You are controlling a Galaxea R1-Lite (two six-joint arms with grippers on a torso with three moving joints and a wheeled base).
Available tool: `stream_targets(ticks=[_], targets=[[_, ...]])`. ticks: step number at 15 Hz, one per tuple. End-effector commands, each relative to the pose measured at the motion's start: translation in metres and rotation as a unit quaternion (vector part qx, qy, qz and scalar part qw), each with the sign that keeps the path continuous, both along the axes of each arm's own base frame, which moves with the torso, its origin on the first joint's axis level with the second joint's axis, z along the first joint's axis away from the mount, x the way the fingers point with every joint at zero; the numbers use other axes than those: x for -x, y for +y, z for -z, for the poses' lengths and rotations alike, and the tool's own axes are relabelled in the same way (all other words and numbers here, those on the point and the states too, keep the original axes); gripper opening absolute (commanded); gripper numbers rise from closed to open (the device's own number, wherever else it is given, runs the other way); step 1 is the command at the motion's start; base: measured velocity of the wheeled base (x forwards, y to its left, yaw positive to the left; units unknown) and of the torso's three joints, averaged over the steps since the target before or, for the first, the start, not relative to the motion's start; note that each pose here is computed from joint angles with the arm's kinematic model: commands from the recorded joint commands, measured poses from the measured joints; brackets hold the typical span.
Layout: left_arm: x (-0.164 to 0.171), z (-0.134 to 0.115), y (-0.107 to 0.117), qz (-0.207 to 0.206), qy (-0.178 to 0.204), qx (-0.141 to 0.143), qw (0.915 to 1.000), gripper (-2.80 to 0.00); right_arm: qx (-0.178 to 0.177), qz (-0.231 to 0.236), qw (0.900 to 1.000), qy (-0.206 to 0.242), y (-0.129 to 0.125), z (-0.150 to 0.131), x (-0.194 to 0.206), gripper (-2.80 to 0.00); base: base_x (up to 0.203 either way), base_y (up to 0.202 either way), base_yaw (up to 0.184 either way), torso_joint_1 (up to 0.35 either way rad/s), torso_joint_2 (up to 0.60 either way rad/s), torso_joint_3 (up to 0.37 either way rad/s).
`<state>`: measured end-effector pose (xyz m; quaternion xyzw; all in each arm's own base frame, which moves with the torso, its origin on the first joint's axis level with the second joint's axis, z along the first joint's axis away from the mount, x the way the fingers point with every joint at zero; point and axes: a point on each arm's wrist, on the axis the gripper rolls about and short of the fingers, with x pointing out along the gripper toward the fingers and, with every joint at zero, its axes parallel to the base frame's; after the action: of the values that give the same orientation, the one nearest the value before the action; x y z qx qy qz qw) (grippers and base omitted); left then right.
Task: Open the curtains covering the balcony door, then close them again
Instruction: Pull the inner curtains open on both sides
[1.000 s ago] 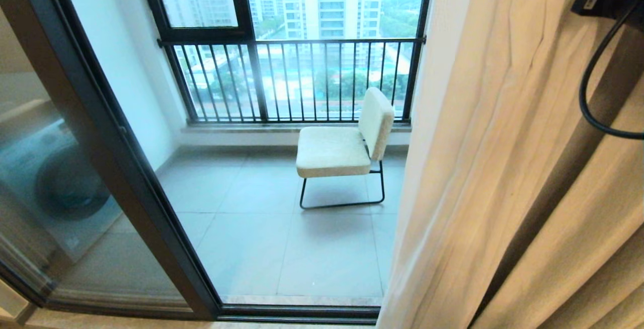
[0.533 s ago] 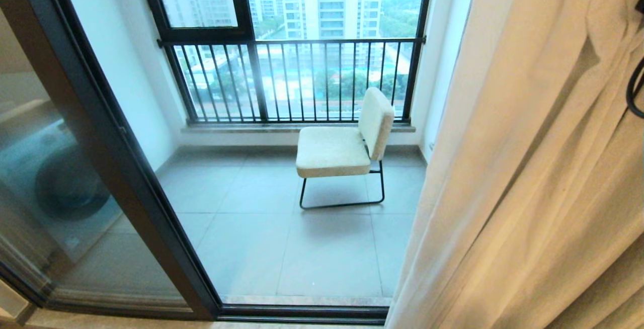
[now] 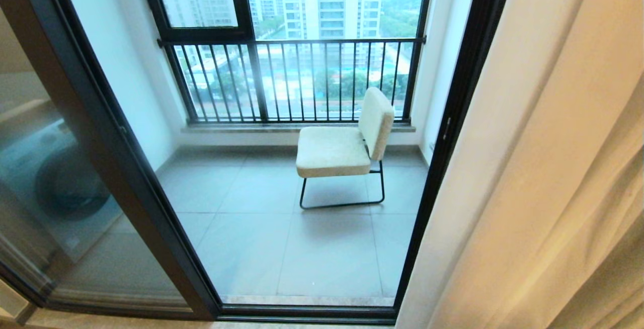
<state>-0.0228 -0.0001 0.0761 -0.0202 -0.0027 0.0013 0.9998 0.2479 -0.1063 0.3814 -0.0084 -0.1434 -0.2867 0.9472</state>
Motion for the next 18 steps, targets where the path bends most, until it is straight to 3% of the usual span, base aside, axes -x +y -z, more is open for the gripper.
stream_targets(ticks=[1, 13, 16, 18], targets=[[0.0, 0.0, 0.0, 0.0, 0.0, 0.0, 1.0, -2.8, -0.002, 0.033, 0.999, 0.003, -0.019, 0.004, 0.001, -2.8, 0.0, 0.0, 0.0, 0.0, 0.0, 0.0], [0.0, 0.0, 0.0, 0.0, 0.0, 0.0, 1.0, -2.8, -0.001, 0.123, 0.992, 0.004, -0.08, 0.019, 0.008, -2.8, 0.0, 0.0, 0.0, 0.0, 0.0, 0.0], [0.0, 0.0, 0.0, -0.001, 0.0, 0.0, 1.0, -2.8, 0.001, 0.125, 0.992, 0.001, -0.081, 0.019, 0.009, -2.8, 0.0, 0.0, 0.0, 0.0, 0.0, 0.0], [0.0, 0.0, 0.0, 0.0, 0.0, 0.0, 1.0, -2.8, 0.014, 0.098, 0.995, 0.002, -0.078, 0.017, 0.009, -2.8, 0.0, 0.0, 0.0, 0.0, 0.0, 0.0]])
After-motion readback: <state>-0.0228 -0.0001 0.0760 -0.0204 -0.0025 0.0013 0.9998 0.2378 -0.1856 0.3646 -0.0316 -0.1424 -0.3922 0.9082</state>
